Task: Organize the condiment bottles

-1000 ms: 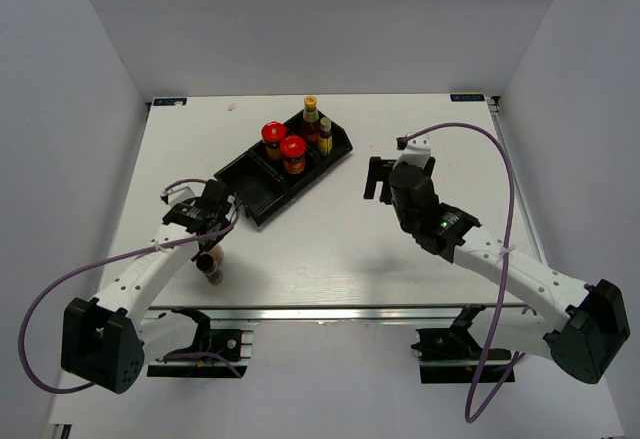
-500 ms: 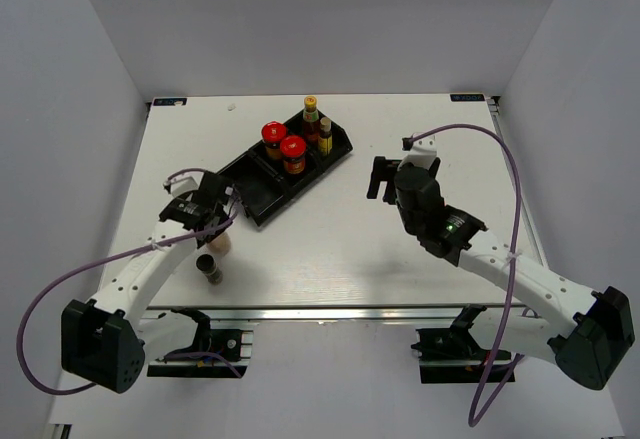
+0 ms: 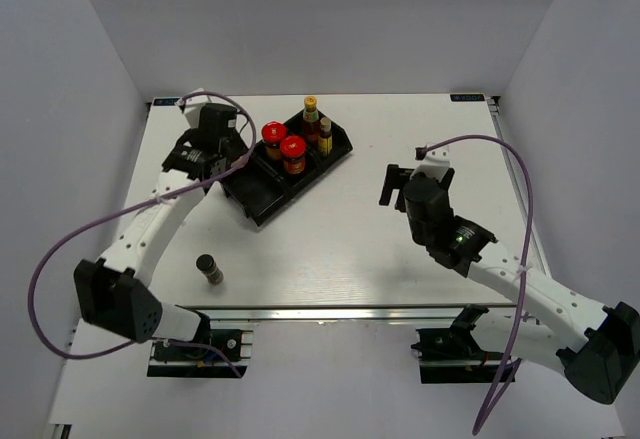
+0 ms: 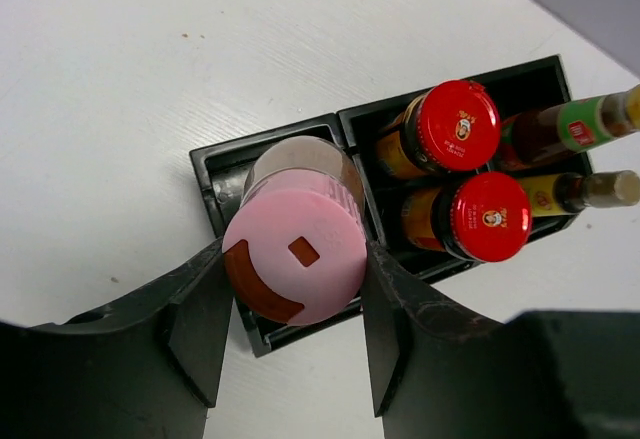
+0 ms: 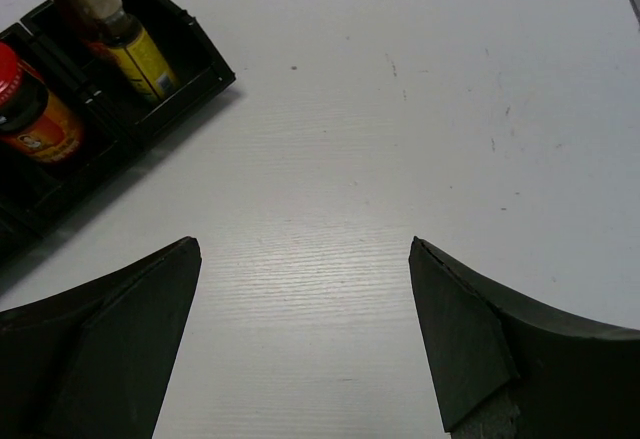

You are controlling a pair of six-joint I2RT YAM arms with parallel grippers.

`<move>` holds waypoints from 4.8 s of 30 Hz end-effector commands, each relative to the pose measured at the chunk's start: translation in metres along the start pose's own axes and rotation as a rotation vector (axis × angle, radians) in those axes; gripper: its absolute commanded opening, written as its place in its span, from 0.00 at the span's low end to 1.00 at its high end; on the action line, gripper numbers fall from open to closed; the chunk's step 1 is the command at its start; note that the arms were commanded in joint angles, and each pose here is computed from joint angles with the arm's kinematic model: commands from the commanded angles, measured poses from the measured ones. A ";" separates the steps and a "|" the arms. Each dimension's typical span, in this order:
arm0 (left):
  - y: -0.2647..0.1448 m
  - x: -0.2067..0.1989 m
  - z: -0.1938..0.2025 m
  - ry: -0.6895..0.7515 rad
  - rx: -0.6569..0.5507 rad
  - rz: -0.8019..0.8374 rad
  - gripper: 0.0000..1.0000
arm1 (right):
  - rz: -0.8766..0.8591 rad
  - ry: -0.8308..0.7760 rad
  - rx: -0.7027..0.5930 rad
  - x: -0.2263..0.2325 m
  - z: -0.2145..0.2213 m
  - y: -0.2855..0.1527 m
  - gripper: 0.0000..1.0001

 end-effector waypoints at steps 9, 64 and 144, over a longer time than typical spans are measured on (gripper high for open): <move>0.043 -0.027 0.012 0.137 0.059 -0.003 0.32 | 0.118 0.022 -0.012 -0.033 0.006 -0.009 0.89; 0.101 -0.004 0.062 0.213 0.151 -0.165 0.43 | 0.173 -0.021 0.040 -0.047 0.030 -0.010 0.89; -0.065 0.195 0.146 -0.043 0.379 -0.512 0.55 | -0.012 -0.033 0.218 -0.003 0.084 0.008 0.89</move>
Point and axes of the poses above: each gripper's point midway between its finger pads, its own y axis out along the fingers, its own x axis along the line the jaws close on, z = x × y, the point moved 1 cm from there along -y, back along the fingers, and after that the axes turned 11 degrees about -y, right-handed, at the moved point
